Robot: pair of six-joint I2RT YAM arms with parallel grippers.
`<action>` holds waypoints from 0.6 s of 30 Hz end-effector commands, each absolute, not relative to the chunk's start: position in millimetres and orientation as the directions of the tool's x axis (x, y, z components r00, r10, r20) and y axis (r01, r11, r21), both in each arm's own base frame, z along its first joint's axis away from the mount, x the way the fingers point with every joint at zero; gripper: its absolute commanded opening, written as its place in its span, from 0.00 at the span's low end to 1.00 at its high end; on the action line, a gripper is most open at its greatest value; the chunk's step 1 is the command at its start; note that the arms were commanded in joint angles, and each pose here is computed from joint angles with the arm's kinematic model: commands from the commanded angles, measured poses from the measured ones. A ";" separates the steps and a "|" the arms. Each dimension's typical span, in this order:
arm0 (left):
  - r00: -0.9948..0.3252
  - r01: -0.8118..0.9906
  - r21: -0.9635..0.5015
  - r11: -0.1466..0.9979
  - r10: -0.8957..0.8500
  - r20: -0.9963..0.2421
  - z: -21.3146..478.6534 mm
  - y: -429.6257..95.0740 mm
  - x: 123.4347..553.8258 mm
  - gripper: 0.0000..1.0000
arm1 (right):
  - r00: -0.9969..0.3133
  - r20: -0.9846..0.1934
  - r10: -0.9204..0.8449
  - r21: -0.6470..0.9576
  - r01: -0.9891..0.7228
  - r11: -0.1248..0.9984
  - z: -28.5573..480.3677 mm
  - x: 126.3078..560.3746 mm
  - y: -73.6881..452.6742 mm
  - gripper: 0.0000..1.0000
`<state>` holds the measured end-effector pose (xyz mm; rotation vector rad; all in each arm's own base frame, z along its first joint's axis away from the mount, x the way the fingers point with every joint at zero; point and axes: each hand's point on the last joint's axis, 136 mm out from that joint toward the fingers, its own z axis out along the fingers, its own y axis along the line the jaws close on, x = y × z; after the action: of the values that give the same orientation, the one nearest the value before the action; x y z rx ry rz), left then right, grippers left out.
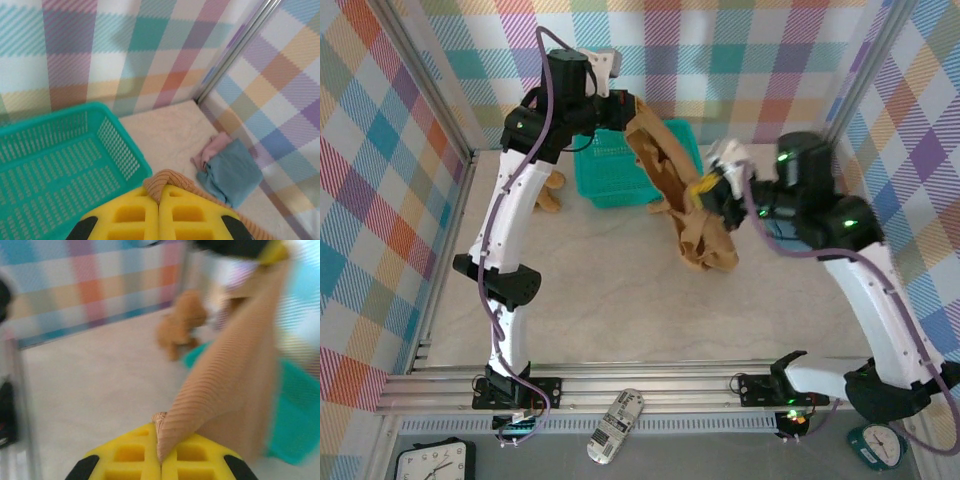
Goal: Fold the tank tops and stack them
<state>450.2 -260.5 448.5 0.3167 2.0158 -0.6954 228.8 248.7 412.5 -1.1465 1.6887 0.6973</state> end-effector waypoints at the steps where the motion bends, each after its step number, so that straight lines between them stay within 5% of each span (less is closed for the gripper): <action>1: -0.653 0.419 -0.364 0.831 -0.003 -0.758 398.7 -229.4 454.0 0.00 | -0.213 -0.903 -0.372 0.137 -0.966 0.220 369.6 193.0 310.4 0.07; 8: -0.840 0.282 -0.206 0.937 0.137 -0.526 267.1 -158.4 438.9 0.00 | -0.291 -0.846 -0.447 0.336 -0.941 -0.025 270.2 141.9 452.3 0.07; 14: -0.914 0.174 -0.033 0.984 0.149 -0.378 196.3 -99.6 423.1 0.00 | -0.320 -0.799 -0.508 0.448 -0.882 -0.149 213.2 126.2 520.9 0.09; 18: -0.937 0.111 0.090 0.990 0.134 -0.322 173.2 -63.8 419.6 0.03 | -0.305 -0.771 -0.558 0.460 -0.874 -0.158 194.1 125.7 529.7 0.32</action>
<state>411.2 -95.6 150.7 0.2028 2.8983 -0.0819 138.4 517.8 150.3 -1.5897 1.9769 1.3211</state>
